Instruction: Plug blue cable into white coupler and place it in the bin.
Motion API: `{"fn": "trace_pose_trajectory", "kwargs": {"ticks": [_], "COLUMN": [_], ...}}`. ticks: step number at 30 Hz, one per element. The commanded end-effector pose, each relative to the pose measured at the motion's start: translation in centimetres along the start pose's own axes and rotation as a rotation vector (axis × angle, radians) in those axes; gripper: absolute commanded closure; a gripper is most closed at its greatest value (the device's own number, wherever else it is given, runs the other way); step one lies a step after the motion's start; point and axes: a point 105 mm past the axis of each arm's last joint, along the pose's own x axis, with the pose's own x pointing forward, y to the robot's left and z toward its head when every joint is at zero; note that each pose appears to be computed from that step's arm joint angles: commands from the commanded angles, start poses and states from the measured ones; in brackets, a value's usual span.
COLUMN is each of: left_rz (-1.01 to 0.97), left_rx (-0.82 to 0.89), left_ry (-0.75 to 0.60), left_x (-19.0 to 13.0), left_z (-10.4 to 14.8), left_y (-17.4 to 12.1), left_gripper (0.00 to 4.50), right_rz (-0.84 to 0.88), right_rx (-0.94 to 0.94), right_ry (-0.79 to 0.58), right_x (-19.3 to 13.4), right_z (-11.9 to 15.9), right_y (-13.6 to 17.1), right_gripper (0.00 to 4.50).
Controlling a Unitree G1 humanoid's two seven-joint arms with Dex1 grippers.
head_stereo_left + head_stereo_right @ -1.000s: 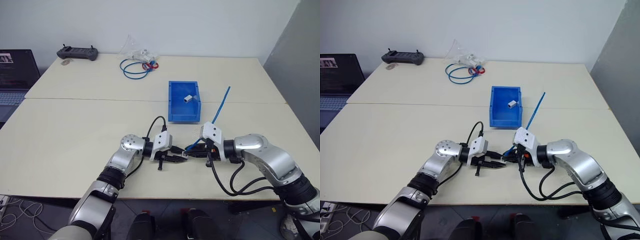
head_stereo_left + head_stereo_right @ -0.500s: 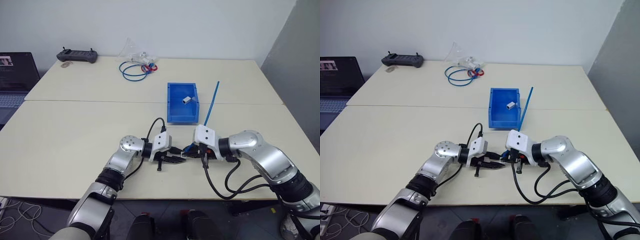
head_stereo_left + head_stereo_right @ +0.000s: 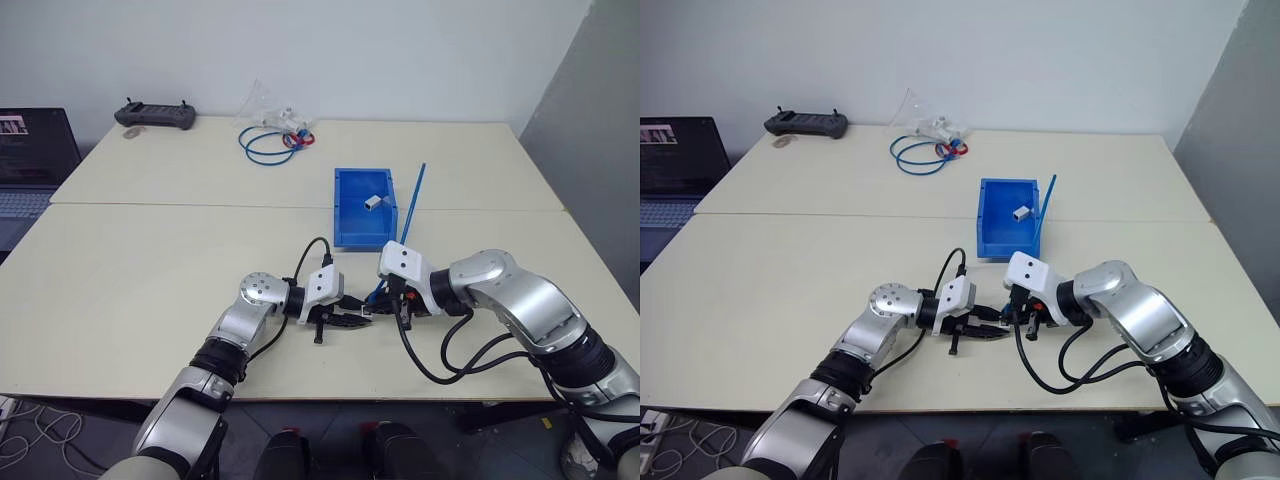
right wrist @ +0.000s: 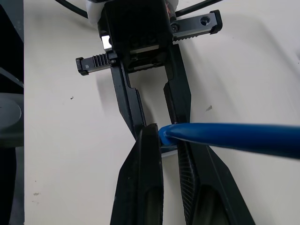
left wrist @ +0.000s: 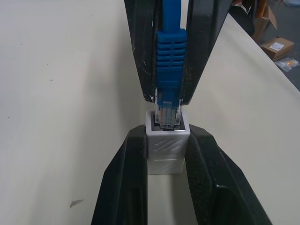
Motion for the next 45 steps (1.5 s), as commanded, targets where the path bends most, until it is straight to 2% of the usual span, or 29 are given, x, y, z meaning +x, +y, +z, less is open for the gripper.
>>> {"fn": "trace_pose_trajectory", "kwargs": {"ticks": [1, 4, 8, 13, 17, 21, 25, 27, 28, 29, 36, 38, 43, 45], "left_rz": [-0.008, -0.008, -0.007, -0.003, 0.004, 0.009, 0.014, 0.003, -0.006, -0.010, 0.024, 0.076, 0.322, 0.442], "left_rx": [0.029, 0.035, 0.034, 0.035, 0.039, 0.041, 0.042, 0.029, 0.019, 0.014, 0.003, -0.006, -0.051, -0.088], "left_ry": [0.000, 0.004, 0.001, 0.000, 0.001, 0.002, 0.004, 0.003, 0.002, 0.000, 0.008, -0.003, -0.095, -0.162], "left_x": [0.0, 0.0, 0.0, 0.0, 0.0, 0.0, -0.1, -0.2, -0.2, -0.3, -1.9, -3.0, -7.0, -8.4], "left_z": [0.5, 0.5, 0.6, 0.7, 0.6, 0.6, 0.5, 0.4, 0.4, 0.4, 0.5, 1.3, 4.6, 6.3], "left_y": [-0.1, 0.0, 0.1, 0.2, 0.2, 0.2, 0.3, 0.1, -0.1, -0.2, -0.4, -0.1, 1.5, 2.2], "left_gripper": [3.73, 3.73, 3.73, 3.73, 3.73, 3.73, 3.73, 3.73, 3.03, 2.95, 1.60, 1.21, 0.11, 0.01], "right_rz": [0.099, 0.120, 0.189, 0.178, 0.144, 0.117, 0.106, 0.102, 0.101, 0.095, 0.008, -0.041, -0.168, -0.200], "right_rx": [-0.080, -0.169, -0.145, 0.140, 0.229, 0.180, 0.036, 0.021, 0.028, 0.033, 0.114, 0.161, 0.348, 0.442], "right_ry": [0.155, 0.183, 0.149, 0.047, 0.075, 0.151, 0.175, 0.168, 0.161, 0.150, 0.036, -0.040, -0.340, -0.422], "right_x": [2.3, 2.2, 2.1, 2.7, 3.0, 3.1, 3.3, 3.3, 3.4, 3.3, 2.3, 1.1, -3.5, -4.7], "right_z": [-5.2, -5.9, -5.5, -3.8, -4.6, -6.5, -7.1, -7.2, -7.1, -6.9, -5.0, -3.2, 3.2, 4.9], "right_y": [1.6, 1.3, 2.1, 1.9, 1.8, 2.0, 2.2, 2.1, 2.1, 2.0, 0.5, -0.5, -5.1, -6.7], "right_gripper": [4.35, 4.35, 4.35, 4.35, 4.35, 4.35, 4.35, 4.35, 4.35, 4.35, 4.35, 4.35, 4.35, 4.35]}}
